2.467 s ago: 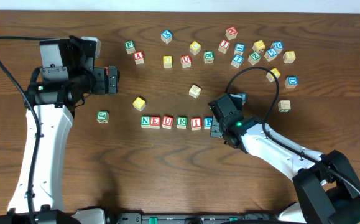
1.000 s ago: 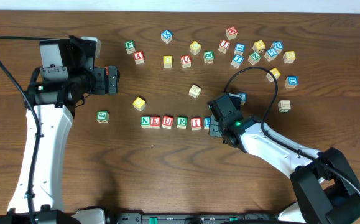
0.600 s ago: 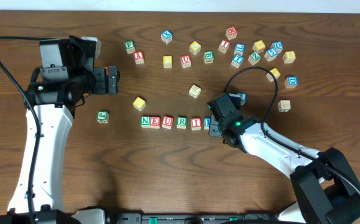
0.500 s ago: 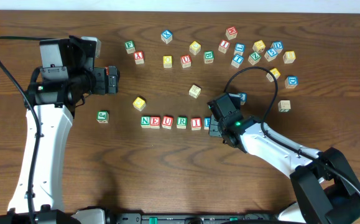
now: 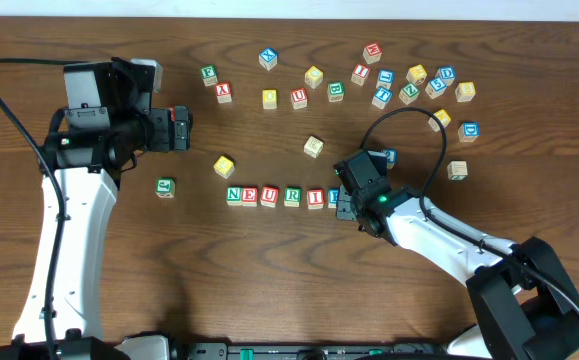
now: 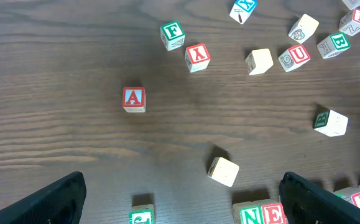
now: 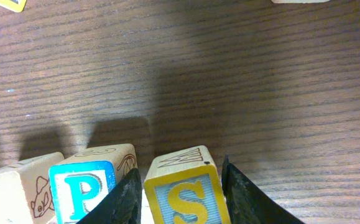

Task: Spell out NEURIPS
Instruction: 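Lower the yellow S block to the right of the blue P block, then open the right gripper and raise it off the S block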

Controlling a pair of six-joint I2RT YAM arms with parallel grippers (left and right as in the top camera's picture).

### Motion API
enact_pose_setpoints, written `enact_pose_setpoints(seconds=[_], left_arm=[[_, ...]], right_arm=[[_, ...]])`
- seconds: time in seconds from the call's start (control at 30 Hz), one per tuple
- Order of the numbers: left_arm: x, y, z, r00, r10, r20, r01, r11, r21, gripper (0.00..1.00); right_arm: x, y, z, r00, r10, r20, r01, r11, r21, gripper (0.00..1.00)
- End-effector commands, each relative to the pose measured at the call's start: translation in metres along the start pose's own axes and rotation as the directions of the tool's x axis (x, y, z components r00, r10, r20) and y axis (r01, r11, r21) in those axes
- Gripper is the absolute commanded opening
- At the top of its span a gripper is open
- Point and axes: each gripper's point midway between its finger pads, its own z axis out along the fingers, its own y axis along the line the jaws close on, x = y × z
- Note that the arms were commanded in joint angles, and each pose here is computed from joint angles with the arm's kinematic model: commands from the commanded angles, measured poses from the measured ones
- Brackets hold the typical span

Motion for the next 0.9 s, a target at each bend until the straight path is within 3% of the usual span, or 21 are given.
enact_pose_setpoints(seconds=[0.0, 0.3, 0.57, 0.87], left_arm=[[-0.0095, -0.0013, -0.0062, 1.000, 0.002, 0.027, -0.003, 1.000, 0.007, 0.98], [-0.0095, -0.0013, -0.0062, 1.000, 0.003, 0.027, -0.003, 1.000, 0.007, 0.98], [-0.0095, -0.0013, -0.0062, 1.000, 0.002, 0.027, -0.003, 1.000, 0.007, 0.98], [-0.0095, -0.0013, -0.0062, 1.000, 0.002, 0.027, -0.003, 1.000, 0.007, 0.97]], right_arm=[[0.0012, -0.0051, 0.0030, 1.000, 0.004, -0.005, -0.004, 1.000, 0.023, 0.38], [0.0009, -0.0051, 0.0029, 1.000, 0.004, -0.005, -0.004, 1.000, 0.023, 0.37], [0.0006, -0.0053, 0.0029, 1.000, 0.004, -0.003, -0.004, 1.000, 0.025, 0.45], [0.0007, -0.0053, 0.0029, 1.000, 0.012, -0.004, -0.012, 1.000, 0.025, 0.45]])
